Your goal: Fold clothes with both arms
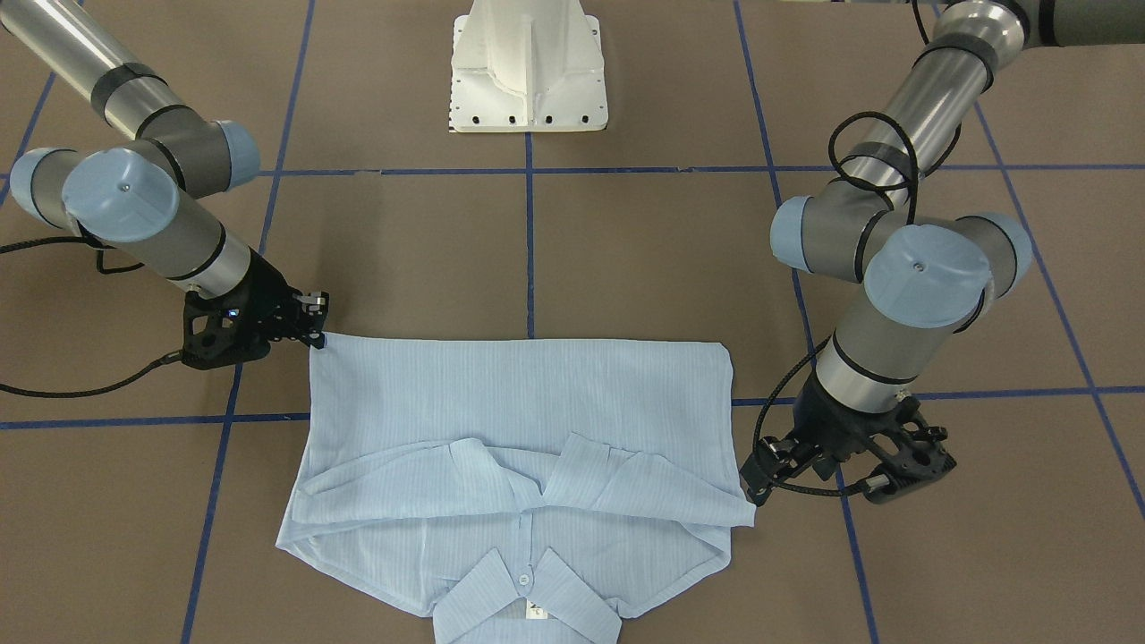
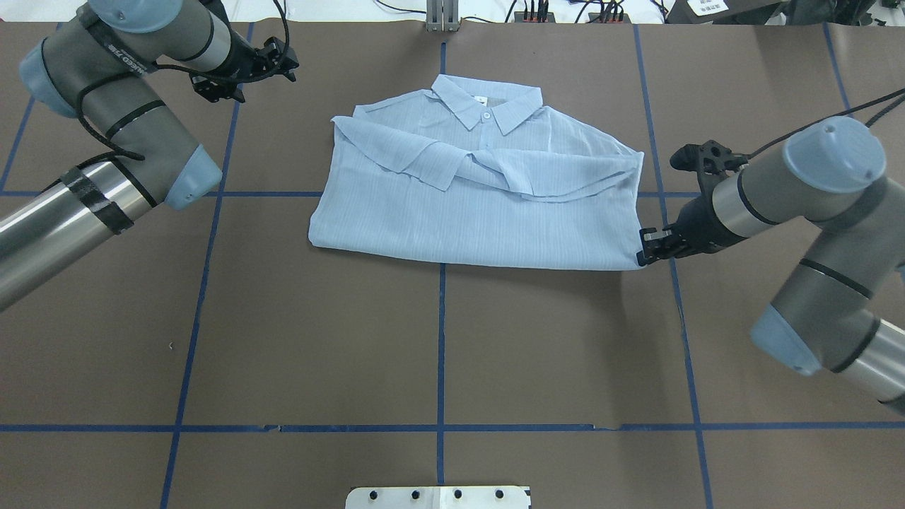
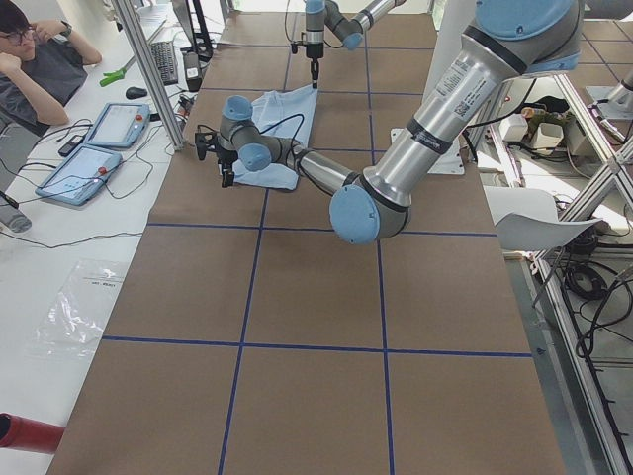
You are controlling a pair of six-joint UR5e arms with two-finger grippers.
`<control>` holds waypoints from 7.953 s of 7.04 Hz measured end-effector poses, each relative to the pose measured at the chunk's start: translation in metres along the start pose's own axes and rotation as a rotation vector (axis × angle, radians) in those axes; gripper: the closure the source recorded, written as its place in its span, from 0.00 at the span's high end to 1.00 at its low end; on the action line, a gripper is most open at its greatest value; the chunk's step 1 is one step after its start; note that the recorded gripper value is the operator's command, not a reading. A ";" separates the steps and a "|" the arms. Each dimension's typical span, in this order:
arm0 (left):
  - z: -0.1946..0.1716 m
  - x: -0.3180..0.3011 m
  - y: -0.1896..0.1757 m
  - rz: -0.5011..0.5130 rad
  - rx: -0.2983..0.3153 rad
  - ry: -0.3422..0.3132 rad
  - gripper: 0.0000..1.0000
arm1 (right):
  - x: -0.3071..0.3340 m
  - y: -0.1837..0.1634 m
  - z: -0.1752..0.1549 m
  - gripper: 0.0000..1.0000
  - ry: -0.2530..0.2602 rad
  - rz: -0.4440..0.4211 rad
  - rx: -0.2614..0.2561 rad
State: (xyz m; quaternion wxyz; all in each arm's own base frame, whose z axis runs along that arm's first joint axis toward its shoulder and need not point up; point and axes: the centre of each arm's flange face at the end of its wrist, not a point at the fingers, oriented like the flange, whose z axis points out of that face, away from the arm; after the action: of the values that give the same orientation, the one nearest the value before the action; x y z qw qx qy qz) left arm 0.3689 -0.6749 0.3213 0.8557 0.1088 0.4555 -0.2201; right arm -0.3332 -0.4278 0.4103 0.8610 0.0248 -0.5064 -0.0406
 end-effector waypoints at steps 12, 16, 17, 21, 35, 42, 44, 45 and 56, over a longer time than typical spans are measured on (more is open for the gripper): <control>-0.026 0.076 0.186 -0.059 -0.191 0.069 0.98 | -0.048 0.156 -0.079 1.00 -0.211 -0.236 -0.083; 0.004 0.105 0.325 -0.078 -0.307 0.021 0.92 | -0.024 0.114 -0.122 1.00 -0.192 -0.178 0.070; 0.012 0.104 0.340 -0.073 -0.313 0.007 0.85 | -0.023 0.113 -0.124 1.00 -0.191 -0.175 0.076; 0.020 0.099 0.348 -0.070 -0.312 -0.012 0.00 | -0.022 0.112 -0.125 1.00 -0.190 -0.173 0.081; 0.082 0.142 0.110 0.008 0.018 -0.036 0.00 | -0.019 0.107 -0.126 1.00 -0.184 -0.163 0.093; 0.066 0.112 0.029 0.101 0.110 0.060 1.00 | -0.037 0.065 -0.089 1.00 -0.181 -0.169 0.109; 0.024 0.062 0.023 0.147 0.038 0.044 1.00 | -0.067 0.041 -0.064 1.00 -0.146 -0.167 0.135; 0.001 0.041 0.031 0.170 0.027 0.037 1.00 | -0.092 0.036 -0.046 1.00 -0.110 -0.168 0.143; -0.083 -0.018 0.090 0.183 -0.068 0.058 1.00 | -0.260 0.142 0.146 1.00 0.397 -0.384 0.168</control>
State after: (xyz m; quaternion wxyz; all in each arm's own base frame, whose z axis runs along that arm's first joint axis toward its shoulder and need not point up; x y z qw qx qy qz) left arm 0.3424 -0.5583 0.2888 0.8619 0.1271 0.4754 -0.1224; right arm -0.5800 -0.2623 0.2664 0.9147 0.1989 -0.3158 -0.1550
